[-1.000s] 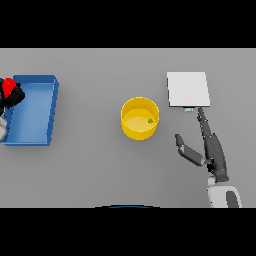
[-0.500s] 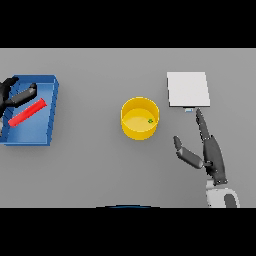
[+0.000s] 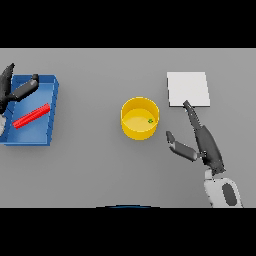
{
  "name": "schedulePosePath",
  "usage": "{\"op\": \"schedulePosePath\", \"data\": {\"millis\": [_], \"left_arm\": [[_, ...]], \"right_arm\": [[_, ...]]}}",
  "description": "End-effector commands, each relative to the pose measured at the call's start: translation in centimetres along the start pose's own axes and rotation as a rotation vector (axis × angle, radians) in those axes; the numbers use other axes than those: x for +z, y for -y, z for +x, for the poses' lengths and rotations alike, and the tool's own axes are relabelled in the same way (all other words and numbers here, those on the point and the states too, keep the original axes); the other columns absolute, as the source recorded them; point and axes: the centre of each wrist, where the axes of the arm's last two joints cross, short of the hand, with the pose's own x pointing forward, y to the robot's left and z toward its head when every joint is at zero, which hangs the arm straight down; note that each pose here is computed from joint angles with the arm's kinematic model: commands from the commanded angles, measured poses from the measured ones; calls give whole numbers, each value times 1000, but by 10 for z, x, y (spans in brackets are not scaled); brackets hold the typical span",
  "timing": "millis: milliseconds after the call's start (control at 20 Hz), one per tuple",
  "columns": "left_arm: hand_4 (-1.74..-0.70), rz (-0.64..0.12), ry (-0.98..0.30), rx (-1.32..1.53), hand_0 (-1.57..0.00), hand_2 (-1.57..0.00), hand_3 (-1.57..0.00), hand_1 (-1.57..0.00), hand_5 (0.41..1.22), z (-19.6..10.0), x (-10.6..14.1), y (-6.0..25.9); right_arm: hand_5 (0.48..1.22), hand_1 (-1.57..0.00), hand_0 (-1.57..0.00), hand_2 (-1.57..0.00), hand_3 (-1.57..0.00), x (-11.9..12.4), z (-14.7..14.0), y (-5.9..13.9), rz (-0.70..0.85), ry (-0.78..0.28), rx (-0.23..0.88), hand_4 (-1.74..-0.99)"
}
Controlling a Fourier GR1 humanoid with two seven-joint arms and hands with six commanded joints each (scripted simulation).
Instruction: Pick up the red beaker and tilt it to pour out 1 green nut into yellow bowl. Pick up the yellow bowl and place it on the metallic measuring scale.
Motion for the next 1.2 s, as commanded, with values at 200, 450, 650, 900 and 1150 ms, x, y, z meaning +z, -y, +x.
{"op": "schedulePosePath", "data": {"millis": [200,450,650,900,1150], "left_arm": [[-792,-14,-6,6,-8,-6,-6,-6,709,-5,2,4],[-793,-13,-14,4,-2,-1,-1,-1,712,-3,2,2],[-797,-14,-8,1,0,0,0,0,722,-3,2,6],[-797,-11,-11,-10,1,1,1,1,718,-2,-3,1],[-794,-17,-11,-9,1,1,1,1,723,-2,-2,0]], "right_arm": [[691,1,1,1,1,-24,14,10,188,42,218,-1268],[668,1,1,1,1,-57,32,12,389,140,560,-1276],[658,1,1,1,1,-77,40,5,517,188,672,-1271],[677,1,1,1,1,-101,47,-4,645,213,758,-1277],[686,1,1,1,1,-117,43,-20,778,239,792,-1246]]}}
